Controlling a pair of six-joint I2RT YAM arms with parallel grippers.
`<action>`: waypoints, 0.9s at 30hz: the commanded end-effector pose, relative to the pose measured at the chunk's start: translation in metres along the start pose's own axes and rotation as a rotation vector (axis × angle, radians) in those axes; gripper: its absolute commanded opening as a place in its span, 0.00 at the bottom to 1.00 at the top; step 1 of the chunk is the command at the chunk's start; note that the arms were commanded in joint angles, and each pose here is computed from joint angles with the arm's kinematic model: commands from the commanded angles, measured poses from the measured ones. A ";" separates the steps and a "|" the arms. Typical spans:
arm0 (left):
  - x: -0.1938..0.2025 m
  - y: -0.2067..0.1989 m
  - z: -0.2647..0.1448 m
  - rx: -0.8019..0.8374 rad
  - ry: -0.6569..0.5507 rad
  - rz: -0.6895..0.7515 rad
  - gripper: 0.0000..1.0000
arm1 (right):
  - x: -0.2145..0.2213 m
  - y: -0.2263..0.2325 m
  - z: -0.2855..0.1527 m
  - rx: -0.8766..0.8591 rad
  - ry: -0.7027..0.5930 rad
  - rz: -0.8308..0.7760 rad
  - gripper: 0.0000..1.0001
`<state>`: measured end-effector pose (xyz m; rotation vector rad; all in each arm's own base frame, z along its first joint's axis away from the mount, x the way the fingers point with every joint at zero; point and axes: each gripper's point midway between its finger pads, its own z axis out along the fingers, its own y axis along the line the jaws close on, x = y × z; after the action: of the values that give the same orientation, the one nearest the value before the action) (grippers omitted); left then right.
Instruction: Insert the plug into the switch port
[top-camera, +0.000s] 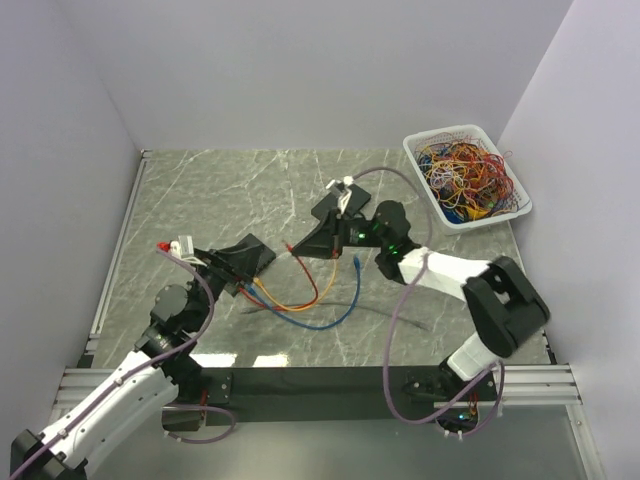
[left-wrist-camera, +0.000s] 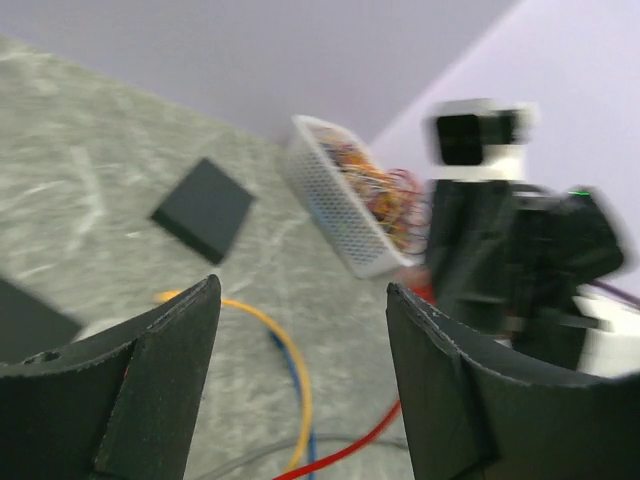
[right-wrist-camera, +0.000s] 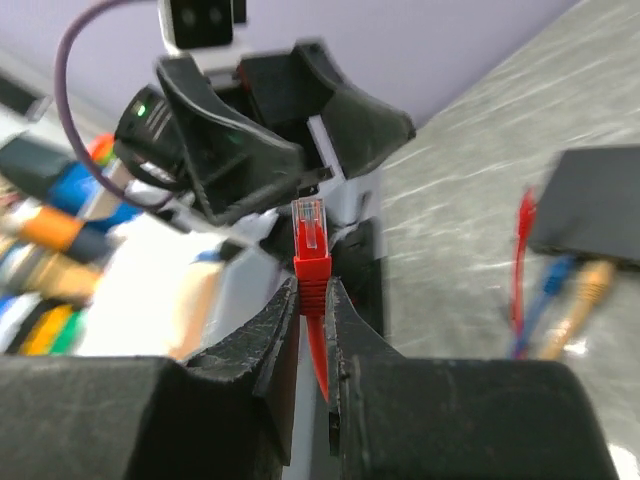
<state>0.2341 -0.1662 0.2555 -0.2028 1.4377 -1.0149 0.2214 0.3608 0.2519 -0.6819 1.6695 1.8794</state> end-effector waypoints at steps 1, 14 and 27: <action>-0.003 0.042 -0.001 -0.217 -0.007 0.069 0.73 | -0.032 0.003 -0.017 0.137 -0.084 -0.136 0.00; 0.019 0.101 0.009 -0.339 0.086 0.014 0.68 | -0.104 0.046 -0.102 0.561 -0.266 -0.363 0.00; 0.051 0.147 0.014 -0.402 0.170 -0.033 0.64 | -0.181 0.111 -0.180 0.963 -0.544 -0.562 0.00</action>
<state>0.2962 -0.1116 0.1052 -0.4707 1.8645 -0.6927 0.2834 0.1994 0.3989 -0.2526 1.6250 0.8181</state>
